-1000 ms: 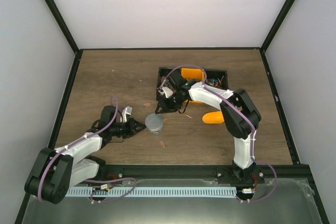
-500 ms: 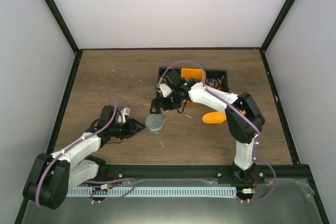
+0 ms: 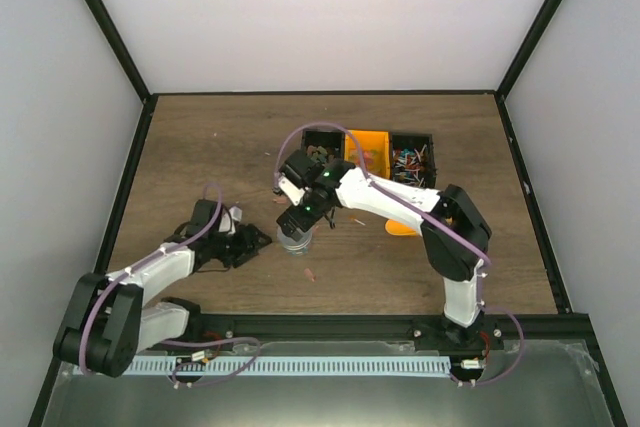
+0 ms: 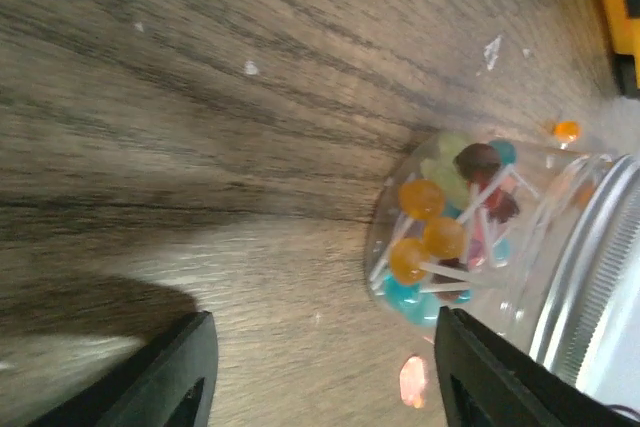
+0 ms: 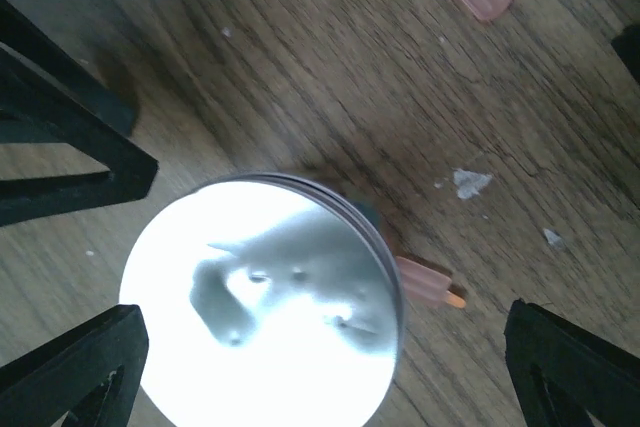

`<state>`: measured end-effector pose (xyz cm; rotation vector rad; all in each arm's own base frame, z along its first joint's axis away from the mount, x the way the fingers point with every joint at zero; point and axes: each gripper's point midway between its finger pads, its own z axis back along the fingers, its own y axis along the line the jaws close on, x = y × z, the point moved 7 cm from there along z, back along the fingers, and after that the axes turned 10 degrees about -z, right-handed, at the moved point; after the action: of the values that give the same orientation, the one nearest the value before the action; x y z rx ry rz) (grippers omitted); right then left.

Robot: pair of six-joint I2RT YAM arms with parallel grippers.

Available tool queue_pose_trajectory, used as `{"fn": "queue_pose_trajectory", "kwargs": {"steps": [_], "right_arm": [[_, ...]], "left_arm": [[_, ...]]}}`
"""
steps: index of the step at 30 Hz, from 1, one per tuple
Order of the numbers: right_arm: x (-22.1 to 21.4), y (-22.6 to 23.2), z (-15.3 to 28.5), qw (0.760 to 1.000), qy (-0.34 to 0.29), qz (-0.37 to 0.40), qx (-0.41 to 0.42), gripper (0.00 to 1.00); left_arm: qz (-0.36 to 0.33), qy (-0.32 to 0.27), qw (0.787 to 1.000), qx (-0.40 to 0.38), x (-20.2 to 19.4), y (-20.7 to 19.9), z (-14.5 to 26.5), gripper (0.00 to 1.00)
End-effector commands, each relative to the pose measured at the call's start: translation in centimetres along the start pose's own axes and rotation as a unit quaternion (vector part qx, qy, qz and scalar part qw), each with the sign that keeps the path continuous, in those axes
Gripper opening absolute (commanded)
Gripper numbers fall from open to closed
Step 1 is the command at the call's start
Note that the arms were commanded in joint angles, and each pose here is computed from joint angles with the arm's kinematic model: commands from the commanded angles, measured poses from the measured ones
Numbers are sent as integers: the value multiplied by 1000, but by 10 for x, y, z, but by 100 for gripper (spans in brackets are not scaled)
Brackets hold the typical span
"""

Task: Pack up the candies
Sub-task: Screw the bottle lid onto the packing bottle.

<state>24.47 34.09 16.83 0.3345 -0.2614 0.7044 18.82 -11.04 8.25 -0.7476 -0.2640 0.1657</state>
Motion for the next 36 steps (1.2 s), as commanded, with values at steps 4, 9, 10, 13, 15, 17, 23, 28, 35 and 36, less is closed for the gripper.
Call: {"fn": "queue_pose_trajectory", "kwargs": {"steps": [4,9,10,13,15,17,23,28,35,36], "right_arm": [[1,7,-3,1000,17,20,-7,100],[6,16,2,1000,6,11,23,100],[7,17,3,1000,3,10,28,100],[6,18,1,999,12,10,30,100],[3,18,-3,999,22,11,31,100],[0,20,-5,999,25,17,30,100],[-6,27,-14,998,47,37,-13,100],[-8,28,-19,997,54,46,-41,100],[-8,26,-18,996,54,44,-55,90],[-8,27,-18,996,53,42,-52,87]], "left_arm": [[-15,-13,1000,-13,19,-11,-2,85],[-34,-17,999,11,15,-4,0,100],[-34,-20,999,15,13,-3,1,100],[-35,-26,999,21,9,1,4,100],[-33,-30,999,27,8,2,5,100],[-32,-33,998,31,8,2,7,100],[-21,-33,998,47,5,7,8,100],[-19,-30,998,48,3,9,8,100],[-18,-33,998,46,2,10,9,100],[-18,-33,998,46,2,10,9,100]]}}
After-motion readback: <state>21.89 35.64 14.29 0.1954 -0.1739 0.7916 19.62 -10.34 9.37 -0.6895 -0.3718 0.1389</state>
